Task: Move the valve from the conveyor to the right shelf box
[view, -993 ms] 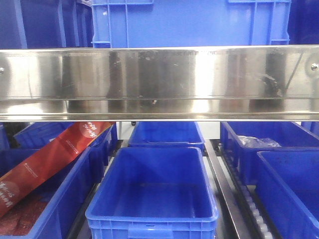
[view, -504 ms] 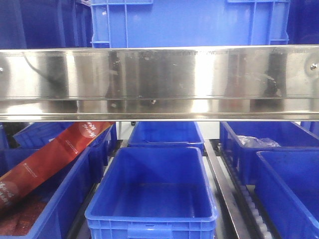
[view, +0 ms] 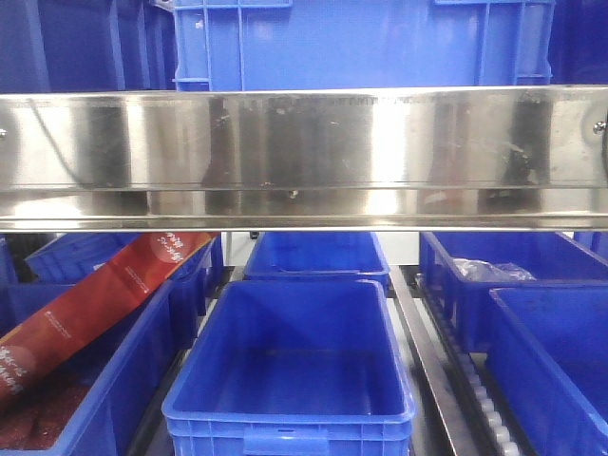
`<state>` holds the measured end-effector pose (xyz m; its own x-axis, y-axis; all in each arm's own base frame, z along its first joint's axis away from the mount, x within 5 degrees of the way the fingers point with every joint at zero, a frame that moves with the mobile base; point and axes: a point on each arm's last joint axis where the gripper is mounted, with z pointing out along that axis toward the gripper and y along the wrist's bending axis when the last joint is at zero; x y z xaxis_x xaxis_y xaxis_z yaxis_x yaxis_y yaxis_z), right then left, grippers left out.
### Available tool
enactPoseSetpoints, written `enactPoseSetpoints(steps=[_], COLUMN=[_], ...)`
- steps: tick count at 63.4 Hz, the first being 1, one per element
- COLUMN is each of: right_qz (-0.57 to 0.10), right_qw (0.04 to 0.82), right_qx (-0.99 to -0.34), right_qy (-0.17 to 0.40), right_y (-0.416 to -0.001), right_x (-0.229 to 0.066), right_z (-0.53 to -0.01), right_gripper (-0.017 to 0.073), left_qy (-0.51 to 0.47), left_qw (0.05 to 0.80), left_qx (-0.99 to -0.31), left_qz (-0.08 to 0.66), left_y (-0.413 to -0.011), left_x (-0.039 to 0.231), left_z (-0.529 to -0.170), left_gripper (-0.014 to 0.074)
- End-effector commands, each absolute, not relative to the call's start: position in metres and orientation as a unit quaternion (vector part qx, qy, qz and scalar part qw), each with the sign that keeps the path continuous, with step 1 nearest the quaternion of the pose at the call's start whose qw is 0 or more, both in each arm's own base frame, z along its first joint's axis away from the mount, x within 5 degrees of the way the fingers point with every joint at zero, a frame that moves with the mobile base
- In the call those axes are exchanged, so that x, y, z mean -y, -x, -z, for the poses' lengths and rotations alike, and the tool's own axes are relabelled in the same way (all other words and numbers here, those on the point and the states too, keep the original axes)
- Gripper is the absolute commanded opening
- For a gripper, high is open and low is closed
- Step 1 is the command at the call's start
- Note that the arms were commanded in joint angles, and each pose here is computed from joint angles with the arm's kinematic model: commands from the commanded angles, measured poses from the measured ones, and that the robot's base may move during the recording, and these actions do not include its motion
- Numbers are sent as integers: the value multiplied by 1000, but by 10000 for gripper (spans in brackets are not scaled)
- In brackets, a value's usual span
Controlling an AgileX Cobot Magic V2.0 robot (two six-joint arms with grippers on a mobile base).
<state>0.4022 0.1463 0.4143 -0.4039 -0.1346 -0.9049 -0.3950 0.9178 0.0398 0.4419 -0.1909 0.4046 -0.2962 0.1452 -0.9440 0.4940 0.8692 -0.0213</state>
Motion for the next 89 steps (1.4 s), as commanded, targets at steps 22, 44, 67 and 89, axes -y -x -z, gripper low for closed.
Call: enactPoseSetpoints(steps=[22, 44, 67, 89], right_qz=[-126, -123, -130, -139], right_qw=[518, 483, 535, 597], right_qx=[-831, -850, -818, -773], right_qy=[161, 168, 165, 163], right_y=[-410, -405, -366, -297], right_x=[-150, -149, -135, -111], right_z=[-407, -402, -457, -522], right_gripper=[107, 572, 374, -164], left_qy=[-197, -201, -207, -233], left_qw=[539, 515, 545, 579], left_qx=[-800, -815, -792, -769], left_qz=[173, 176, 180, 138], left_y=[-453, -450, -415, -333], left_x=[199, 199, 184, 146], left_z=[-386, -381, -437, -520], left_gripper=[14, 608, 599, 72])
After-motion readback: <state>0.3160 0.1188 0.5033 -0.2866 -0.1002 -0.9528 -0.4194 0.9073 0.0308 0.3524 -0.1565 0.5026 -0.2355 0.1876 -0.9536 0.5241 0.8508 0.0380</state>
